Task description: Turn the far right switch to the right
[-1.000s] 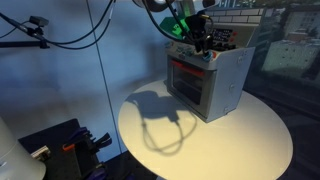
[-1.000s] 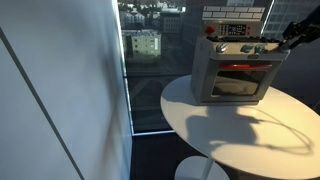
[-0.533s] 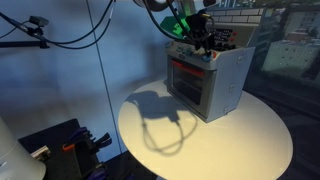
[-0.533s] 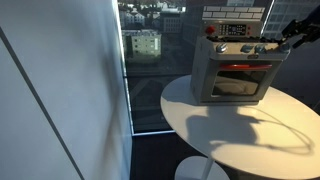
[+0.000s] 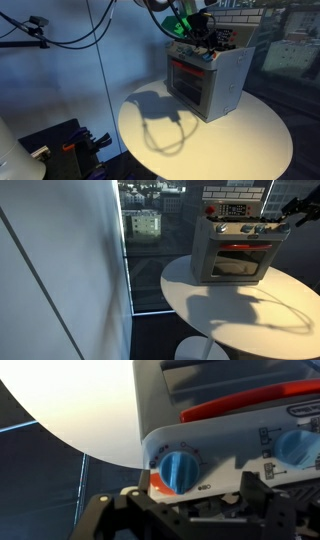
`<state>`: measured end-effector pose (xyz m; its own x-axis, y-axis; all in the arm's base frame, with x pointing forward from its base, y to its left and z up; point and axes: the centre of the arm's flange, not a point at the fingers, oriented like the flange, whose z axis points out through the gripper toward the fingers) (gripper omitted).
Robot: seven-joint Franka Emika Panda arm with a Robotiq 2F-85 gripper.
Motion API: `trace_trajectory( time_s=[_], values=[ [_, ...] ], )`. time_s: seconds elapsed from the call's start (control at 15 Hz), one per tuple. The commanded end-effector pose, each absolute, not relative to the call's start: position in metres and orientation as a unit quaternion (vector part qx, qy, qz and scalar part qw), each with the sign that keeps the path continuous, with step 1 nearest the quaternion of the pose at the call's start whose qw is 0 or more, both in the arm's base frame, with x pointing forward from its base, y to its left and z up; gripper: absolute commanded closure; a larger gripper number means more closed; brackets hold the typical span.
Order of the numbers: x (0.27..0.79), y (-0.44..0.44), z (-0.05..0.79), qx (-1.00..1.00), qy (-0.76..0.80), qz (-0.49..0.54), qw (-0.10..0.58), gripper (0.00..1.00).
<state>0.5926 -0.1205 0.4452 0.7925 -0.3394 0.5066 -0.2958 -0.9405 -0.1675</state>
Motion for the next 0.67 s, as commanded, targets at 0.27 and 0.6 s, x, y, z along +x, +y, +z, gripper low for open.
trace_trajectory(
  time_s=[0.27, 0.6],
  values=[
    [0.6097, -0.1291, 0.4463, -0.943, 0.167, -0.284, 0.042, 0.08],
    [0.6118, -0.1282, 0.4459, -0.944, 0.165, -0.284, 0.042, 0.28]
  ],
)
